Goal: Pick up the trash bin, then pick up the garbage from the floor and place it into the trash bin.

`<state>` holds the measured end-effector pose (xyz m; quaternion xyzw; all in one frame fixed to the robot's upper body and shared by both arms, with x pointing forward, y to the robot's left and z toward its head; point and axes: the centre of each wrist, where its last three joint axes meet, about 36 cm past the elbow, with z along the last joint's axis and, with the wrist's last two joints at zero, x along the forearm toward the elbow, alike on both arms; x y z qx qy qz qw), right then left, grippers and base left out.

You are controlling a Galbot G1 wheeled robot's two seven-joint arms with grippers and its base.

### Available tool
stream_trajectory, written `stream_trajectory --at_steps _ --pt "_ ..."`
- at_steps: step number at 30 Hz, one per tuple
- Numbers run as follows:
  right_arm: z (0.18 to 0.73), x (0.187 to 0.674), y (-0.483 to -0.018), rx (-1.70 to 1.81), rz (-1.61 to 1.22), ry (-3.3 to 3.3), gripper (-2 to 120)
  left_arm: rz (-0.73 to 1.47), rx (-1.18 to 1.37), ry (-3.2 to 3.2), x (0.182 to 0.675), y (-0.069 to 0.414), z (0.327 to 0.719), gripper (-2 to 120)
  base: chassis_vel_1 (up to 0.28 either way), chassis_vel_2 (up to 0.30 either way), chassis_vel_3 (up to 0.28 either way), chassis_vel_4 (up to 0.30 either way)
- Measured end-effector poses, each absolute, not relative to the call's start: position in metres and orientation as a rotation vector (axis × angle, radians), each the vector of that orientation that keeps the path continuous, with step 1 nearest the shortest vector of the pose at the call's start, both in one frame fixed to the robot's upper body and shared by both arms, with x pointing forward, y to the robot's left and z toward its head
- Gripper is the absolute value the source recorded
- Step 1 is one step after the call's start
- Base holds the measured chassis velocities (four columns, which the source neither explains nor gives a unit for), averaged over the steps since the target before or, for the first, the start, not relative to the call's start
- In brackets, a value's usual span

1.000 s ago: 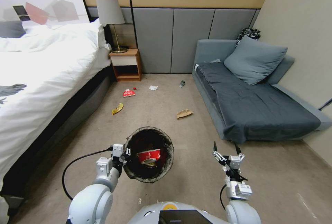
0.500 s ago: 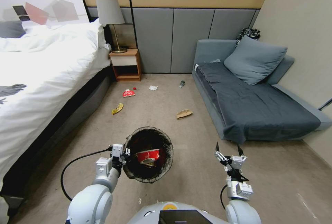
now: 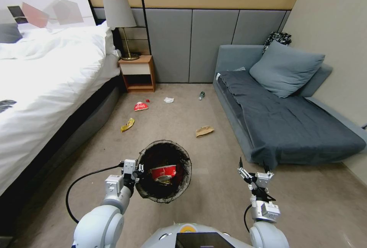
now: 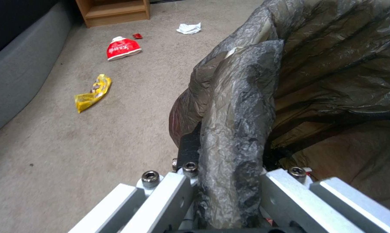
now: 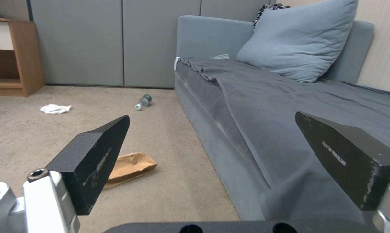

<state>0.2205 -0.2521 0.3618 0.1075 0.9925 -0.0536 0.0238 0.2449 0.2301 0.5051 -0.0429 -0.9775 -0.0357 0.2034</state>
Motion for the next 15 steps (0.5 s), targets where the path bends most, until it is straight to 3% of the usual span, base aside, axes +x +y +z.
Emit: stream_trajectory --at_steps 15 --pt "0.3607 0.2185 -0.2538 0.338 -0.176 3.073 100 -0.101 -0.117 -2.726 0.2442 0.2293 0.5049 1 -0.157 0.153 0.150 -0.151"
